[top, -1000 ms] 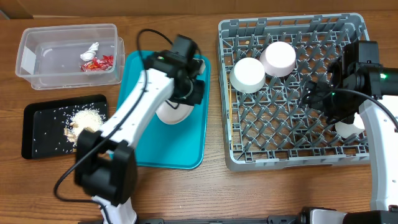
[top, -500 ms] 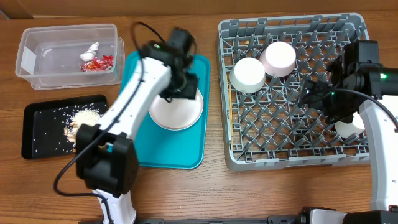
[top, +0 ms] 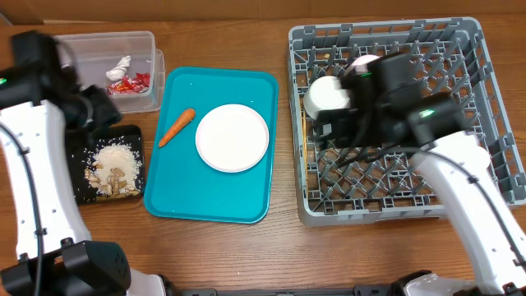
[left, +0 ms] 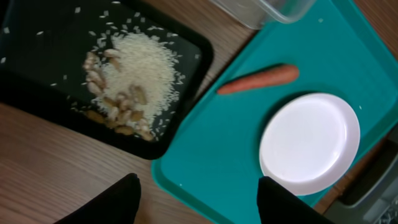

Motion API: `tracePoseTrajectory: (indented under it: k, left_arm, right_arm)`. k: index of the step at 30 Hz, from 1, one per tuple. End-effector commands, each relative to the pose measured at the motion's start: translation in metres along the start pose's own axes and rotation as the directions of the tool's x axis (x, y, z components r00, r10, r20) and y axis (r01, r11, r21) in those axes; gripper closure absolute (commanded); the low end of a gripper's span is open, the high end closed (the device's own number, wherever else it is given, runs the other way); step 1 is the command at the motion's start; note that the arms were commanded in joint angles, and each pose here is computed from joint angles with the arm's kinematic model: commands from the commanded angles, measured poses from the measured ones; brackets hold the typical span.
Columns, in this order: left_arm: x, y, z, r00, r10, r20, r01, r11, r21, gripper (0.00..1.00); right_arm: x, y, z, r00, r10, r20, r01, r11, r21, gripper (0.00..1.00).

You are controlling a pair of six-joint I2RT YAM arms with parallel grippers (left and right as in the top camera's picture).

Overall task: Sort waste into correct bins and load items into the dishwasher
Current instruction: 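Set the white plate down flat on the teal tray with the left gripper, then reach the right gripper to the plate rim and grasp it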

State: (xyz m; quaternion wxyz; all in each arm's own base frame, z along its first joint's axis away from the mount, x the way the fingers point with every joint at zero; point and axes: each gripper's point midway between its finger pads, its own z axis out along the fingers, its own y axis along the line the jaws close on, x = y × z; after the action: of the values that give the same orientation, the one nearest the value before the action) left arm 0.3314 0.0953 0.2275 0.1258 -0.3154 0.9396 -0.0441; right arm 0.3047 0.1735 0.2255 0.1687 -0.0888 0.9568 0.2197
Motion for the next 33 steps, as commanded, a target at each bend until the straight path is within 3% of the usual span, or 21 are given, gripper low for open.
tracePoseTrajectory:
  k: [1,4,15,23,29,33]
  left_arm:
    - [-0.006,0.013,-0.012,0.998,-0.065,0.014,0.064,0.996,0.056,0.37]
    - [-0.007,0.014,-0.013,0.997,-0.08,0.01,0.079,0.994,0.074,0.36]
    - [-0.007,0.01,-0.012,0.998,-0.061,0.011,0.06,0.995,0.076,0.35]
    - [-0.006,0.01,-0.012,0.998,-0.054,0.01,0.053,0.996,0.075,0.35]
    - [-0.006,0.01,-0.012,0.999,-0.053,0.01,0.052,0.996,0.075,0.35]
    - [-0.006,0.01,-0.012,0.999,-0.053,0.01,0.052,0.996,0.075,0.36]
  right_arm:
    - [0.002,0.045,0.017,1.0,-0.027,0.008,0.027,0.999,-0.025,0.11]
    - [0.006,0.069,0.045,0.999,-0.036,-0.021,0.035,0.999,-0.04,0.15]
    - [0.038,0.08,0.168,0.952,0.213,-0.219,-0.207,0.977,0.05,0.18]
    - [0.053,0.062,0.219,0.888,0.395,-0.235,-0.363,0.916,0.171,0.21]
    - [0.056,0.056,0.243,0.878,0.415,-0.237,-0.379,0.907,0.183,0.23]
    - [0.052,0.053,0.249,0.876,0.435,-0.209,-0.4,0.897,0.189,0.31]
